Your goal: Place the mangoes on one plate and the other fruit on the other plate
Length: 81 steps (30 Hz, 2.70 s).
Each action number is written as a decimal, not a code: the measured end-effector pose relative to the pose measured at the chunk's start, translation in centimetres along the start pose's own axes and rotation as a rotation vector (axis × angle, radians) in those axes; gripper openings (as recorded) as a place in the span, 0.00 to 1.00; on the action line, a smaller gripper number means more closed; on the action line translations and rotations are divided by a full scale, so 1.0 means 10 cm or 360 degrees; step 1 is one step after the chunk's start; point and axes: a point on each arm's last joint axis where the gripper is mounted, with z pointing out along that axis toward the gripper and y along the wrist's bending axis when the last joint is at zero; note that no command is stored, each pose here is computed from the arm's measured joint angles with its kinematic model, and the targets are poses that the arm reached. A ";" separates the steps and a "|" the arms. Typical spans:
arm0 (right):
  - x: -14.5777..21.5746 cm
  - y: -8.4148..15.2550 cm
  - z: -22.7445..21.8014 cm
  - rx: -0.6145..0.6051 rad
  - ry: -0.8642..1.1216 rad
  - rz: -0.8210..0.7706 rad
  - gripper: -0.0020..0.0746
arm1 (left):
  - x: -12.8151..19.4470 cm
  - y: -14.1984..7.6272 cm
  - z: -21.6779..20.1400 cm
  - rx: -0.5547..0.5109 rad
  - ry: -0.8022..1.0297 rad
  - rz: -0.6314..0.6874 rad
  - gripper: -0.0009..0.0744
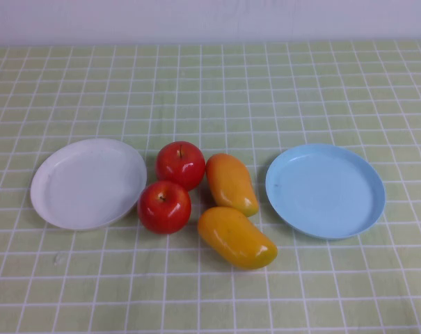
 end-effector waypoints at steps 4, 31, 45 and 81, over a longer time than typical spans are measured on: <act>0.00 0.00 0.00 0.0000 0.0000 0.0000 0.01 | 0.00 0.00 0.00 0.0000 0.0000 0.0000 0.02; 0.00 0.00 0.00 0.0000 0.0000 0.0000 0.01 | 0.00 0.00 0.00 -0.0004 0.0000 0.0009 0.02; 0.00 0.00 0.00 0.0000 0.0000 0.0000 0.01 | -0.09 -0.03 0.00 0.0066 -0.0155 -0.0356 0.02; 0.00 0.00 0.00 0.0000 0.0000 -0.0003 0.01 | -1.43 -0.12 0.16 0.0260 0.0263 -0.0415 0.01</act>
